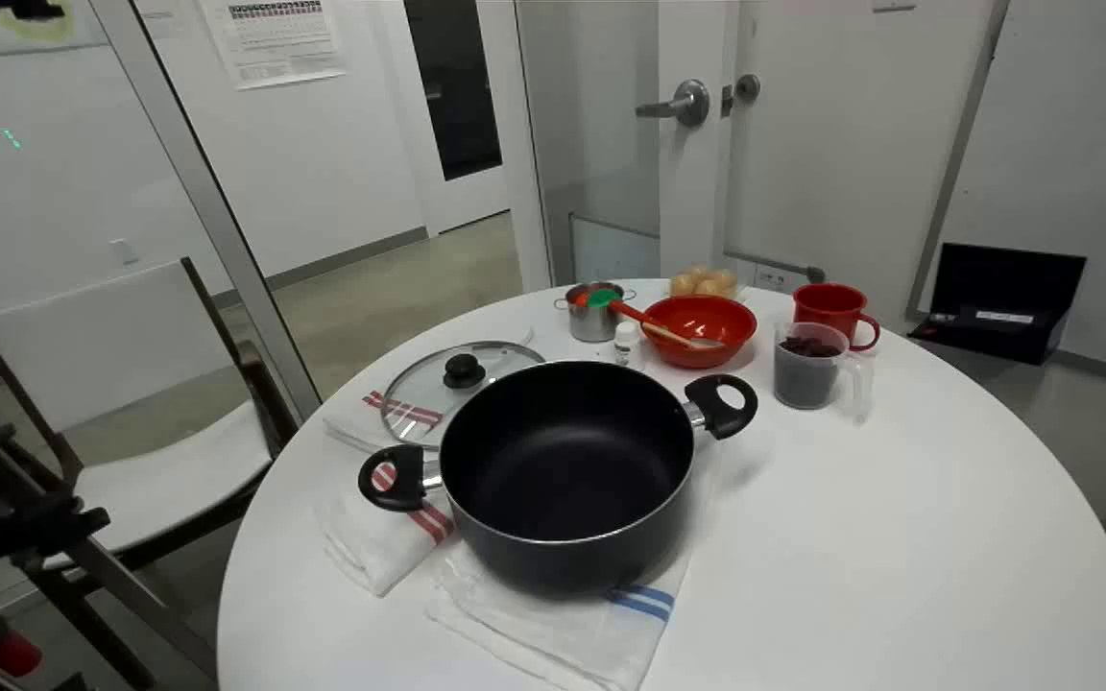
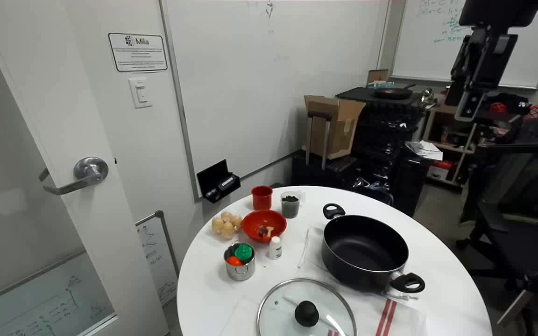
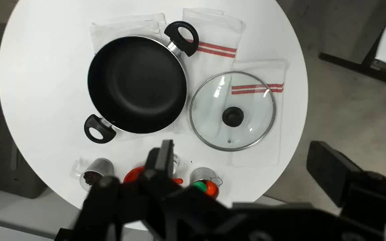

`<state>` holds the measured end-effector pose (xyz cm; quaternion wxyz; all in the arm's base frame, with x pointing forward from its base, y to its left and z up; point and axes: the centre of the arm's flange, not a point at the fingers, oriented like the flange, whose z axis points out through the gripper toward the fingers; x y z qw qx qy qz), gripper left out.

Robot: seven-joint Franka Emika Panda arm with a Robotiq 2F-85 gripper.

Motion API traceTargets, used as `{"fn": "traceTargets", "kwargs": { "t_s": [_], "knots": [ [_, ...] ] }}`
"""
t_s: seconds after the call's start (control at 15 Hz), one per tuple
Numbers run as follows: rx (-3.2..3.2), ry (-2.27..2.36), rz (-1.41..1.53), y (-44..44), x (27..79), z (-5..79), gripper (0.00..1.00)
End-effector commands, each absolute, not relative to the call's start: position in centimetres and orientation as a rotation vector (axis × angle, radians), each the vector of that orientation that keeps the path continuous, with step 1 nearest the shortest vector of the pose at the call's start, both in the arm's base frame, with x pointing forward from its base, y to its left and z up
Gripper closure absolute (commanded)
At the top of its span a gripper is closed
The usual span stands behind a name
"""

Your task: Put the lid on the pot

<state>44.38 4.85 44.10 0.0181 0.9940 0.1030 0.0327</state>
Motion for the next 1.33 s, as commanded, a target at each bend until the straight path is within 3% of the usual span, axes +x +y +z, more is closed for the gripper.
{"fn": "traceTargets", "kwargs": {
  "t_s": [0.0, 0.53, 1.27],
  "knots": [
    [3.087, 0.32, 0.102, 4.8, 44.4, 44.1, 0.0],
    [3.087, 0.32, 0.102, 4.8, 44.4, 44.1, 0.0],
    [3.063, 0.529, -0.085, 11.2, 55.0, 36.8, 0.0]
  ]
}}
